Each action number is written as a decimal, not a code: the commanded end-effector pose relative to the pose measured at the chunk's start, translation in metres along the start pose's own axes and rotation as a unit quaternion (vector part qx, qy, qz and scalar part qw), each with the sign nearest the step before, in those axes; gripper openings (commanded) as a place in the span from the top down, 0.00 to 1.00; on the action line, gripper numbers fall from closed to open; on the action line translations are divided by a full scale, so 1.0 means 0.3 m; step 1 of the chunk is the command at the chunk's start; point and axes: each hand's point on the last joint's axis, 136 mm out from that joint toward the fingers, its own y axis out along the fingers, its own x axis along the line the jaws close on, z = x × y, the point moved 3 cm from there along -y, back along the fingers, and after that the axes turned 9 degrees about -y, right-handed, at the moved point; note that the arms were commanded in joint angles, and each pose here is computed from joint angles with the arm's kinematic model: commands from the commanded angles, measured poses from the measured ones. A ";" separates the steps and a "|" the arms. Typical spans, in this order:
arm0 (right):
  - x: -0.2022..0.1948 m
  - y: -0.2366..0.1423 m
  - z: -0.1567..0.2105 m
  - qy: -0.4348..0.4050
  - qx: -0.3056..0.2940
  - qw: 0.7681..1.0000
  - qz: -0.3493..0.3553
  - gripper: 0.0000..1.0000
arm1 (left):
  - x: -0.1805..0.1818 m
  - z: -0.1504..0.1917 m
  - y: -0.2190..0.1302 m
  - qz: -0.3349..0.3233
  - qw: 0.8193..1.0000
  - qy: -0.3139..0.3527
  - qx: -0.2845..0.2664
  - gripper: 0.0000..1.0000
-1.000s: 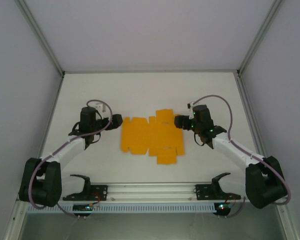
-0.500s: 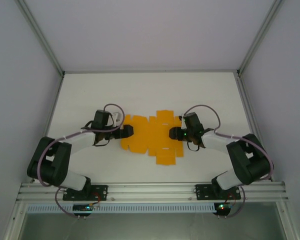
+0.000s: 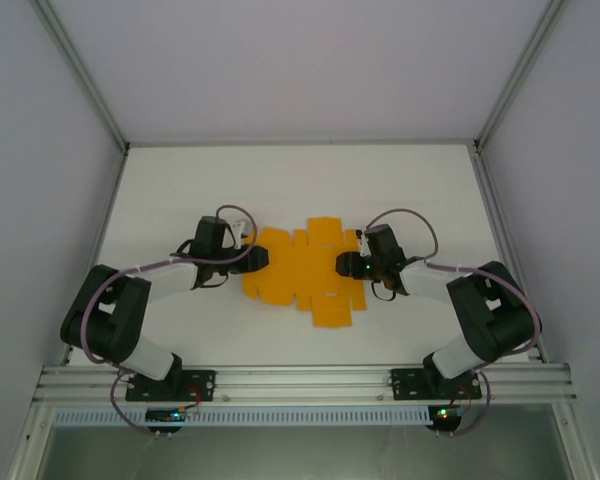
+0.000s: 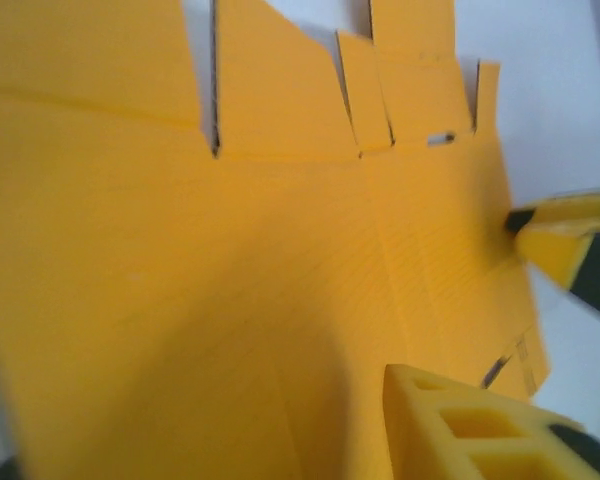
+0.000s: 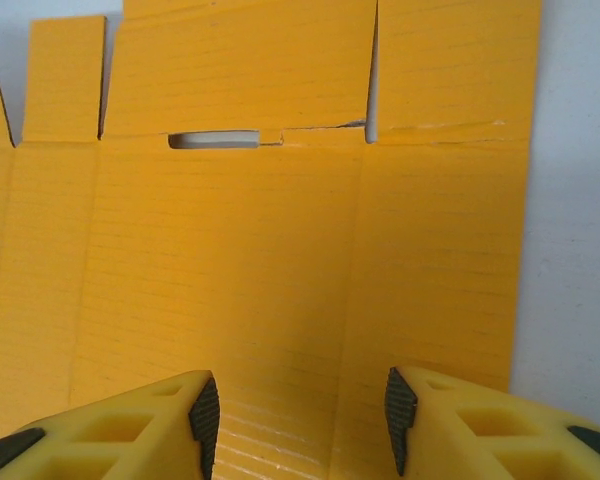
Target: Assemble paper box
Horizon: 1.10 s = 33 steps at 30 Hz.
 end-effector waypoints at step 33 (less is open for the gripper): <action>0.139 -0.451 -0.408 -0.073 -0.170 0.953 -0.239 0.56 | -0.508 -0.221 -0.527 0.246 0.948 0.107 -0.173 1.00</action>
